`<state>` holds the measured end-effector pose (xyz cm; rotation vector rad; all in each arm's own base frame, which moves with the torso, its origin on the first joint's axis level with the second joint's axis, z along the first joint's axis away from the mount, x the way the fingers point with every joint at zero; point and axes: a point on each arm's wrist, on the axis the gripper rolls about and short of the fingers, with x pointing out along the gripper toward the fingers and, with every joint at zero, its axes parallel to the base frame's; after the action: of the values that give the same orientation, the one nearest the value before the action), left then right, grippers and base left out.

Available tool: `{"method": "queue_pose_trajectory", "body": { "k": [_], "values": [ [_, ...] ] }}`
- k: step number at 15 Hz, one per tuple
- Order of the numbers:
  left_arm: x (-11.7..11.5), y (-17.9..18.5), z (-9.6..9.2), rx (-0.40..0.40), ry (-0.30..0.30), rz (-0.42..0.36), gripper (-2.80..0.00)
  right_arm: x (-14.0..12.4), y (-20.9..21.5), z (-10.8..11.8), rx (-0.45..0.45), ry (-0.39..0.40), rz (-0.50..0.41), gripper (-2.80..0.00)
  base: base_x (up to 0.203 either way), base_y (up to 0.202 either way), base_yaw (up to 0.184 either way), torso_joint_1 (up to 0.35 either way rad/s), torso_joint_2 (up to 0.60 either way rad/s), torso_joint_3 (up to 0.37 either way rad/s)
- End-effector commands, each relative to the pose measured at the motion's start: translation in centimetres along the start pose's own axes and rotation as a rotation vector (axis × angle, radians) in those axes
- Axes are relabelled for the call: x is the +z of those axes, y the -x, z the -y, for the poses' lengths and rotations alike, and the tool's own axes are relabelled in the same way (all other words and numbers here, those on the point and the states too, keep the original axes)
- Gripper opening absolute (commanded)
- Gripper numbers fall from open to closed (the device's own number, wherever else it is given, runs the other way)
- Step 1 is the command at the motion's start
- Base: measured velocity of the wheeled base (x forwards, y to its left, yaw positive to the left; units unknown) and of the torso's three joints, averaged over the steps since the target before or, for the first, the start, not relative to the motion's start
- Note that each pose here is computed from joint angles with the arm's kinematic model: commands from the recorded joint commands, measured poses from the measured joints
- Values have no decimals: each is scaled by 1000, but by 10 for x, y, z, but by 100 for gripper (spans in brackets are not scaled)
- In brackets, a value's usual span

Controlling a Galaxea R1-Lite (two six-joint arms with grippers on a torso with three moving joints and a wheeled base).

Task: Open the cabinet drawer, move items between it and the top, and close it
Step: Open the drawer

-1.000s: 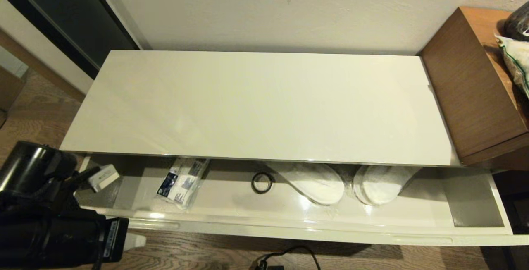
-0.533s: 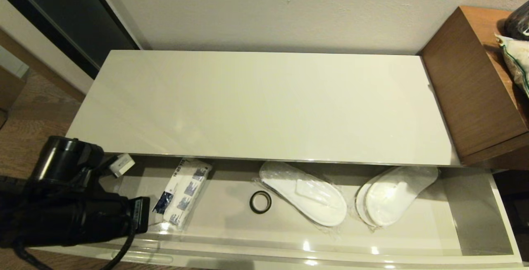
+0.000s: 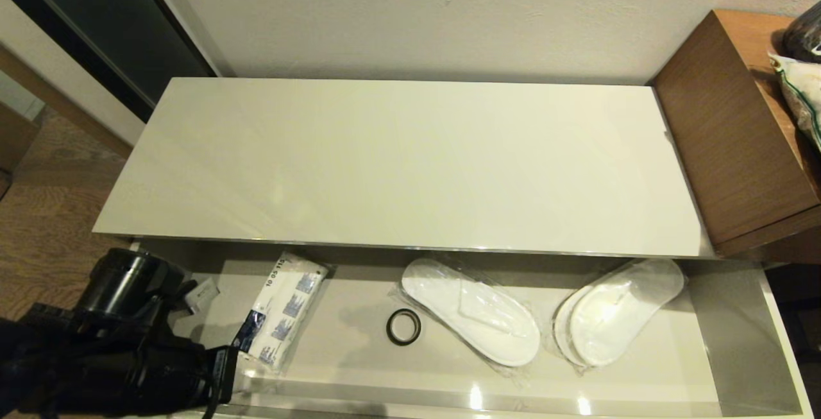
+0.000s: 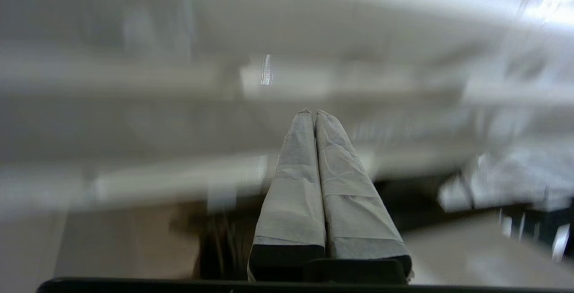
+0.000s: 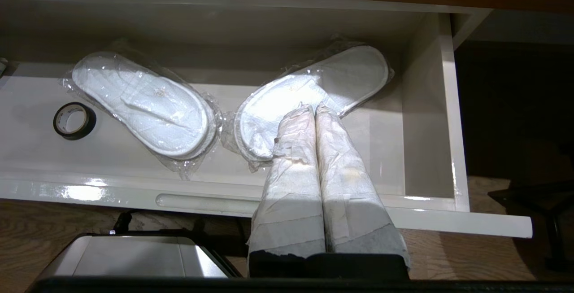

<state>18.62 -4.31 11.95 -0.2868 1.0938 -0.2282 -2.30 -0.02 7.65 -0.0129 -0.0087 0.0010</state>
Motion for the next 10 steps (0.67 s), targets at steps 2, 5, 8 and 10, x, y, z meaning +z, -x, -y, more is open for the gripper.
{"method": "queue_pose_trajectory", "body": {
  "k": [2, 5, 8, 10],
  "values": [
    [-23, 22, -1, -9, 5, -27, -280, 0, 0, 0, 0, 1, -1, -280, 0, 0, 0, 0, 0, 0],
    [-38, 21, -7, 3, 25, -54, -280, 0, 0, 0, 0, 1, -1, -280, 0, 0, 0, 0, 0, 0],
    [-28, 7, -7, -11, 21, -28, -280, 0, 0, 0, 1, 2, -3, -280, 0, 0, 0, 0, 0, 0],
    [-22, -10, -10, -6, 30, -37, -280, 0, 0, 0, 0, 1, -1, -280, 0, 0, 0, 0, 0, 0]
  ]
}}
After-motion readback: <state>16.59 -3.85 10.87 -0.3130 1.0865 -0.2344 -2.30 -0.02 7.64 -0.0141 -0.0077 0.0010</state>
